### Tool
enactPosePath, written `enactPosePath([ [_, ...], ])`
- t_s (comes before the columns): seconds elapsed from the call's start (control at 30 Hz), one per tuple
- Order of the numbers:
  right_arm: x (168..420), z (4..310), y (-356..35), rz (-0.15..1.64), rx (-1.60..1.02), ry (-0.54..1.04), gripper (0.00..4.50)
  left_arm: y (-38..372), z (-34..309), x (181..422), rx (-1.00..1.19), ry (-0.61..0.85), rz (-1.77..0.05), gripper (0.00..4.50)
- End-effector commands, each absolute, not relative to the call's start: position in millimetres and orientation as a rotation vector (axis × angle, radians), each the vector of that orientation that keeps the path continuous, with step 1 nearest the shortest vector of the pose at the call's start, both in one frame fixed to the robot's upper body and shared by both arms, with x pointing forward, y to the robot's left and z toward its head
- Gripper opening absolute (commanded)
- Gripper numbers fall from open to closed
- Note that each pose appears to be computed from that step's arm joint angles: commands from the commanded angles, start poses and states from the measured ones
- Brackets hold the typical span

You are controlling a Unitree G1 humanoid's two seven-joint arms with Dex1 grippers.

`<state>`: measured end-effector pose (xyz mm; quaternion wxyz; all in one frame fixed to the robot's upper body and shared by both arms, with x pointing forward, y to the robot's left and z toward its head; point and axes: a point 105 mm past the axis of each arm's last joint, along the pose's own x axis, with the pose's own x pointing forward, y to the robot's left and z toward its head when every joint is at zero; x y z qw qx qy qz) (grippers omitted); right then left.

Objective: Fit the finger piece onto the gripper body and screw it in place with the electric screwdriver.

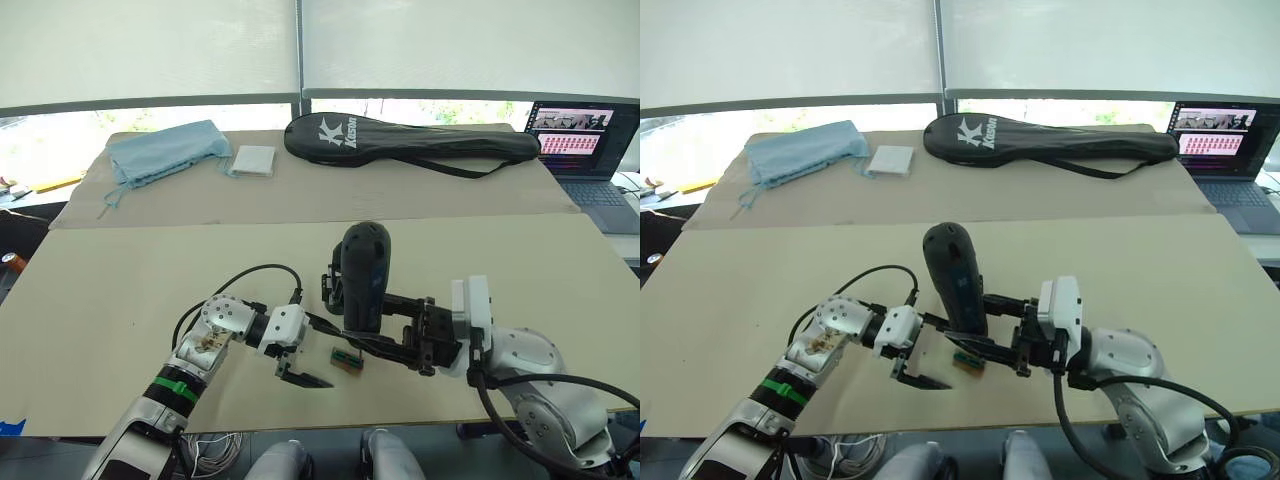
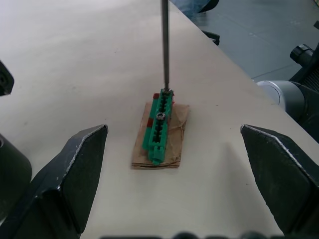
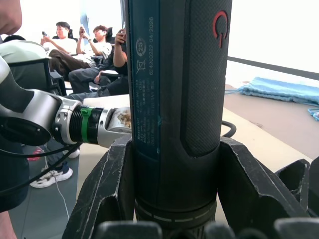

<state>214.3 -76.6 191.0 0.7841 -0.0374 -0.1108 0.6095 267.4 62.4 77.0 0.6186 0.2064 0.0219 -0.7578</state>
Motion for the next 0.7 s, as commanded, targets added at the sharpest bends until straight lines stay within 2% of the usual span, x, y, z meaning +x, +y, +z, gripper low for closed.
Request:
enactPosePath([
  [0.03, 202, 218, -77, 1.370, -0.097, -0.334, 1.88, 68, 84, 266, 0.468, 0.028, -1.720, 4.50],
  [0.33, 201, 251, -71, 1.472, -0.005, -0.295, 1.88, 99, 86, 263, 0.425, 0.077, -1.603, 4.50],
  [0.6, 219, 282, -65, 1.517, 0.062, -0.239, 1.88, 109, 95, 270, 0.413, 0.068, -1.533, 4.50],
  [0.7, 234, 294, -56, 1.510, 0.031, -0.230, 1.88, 113, 100, 284, 0.454, 0.044, -1.495, 4.50],
])
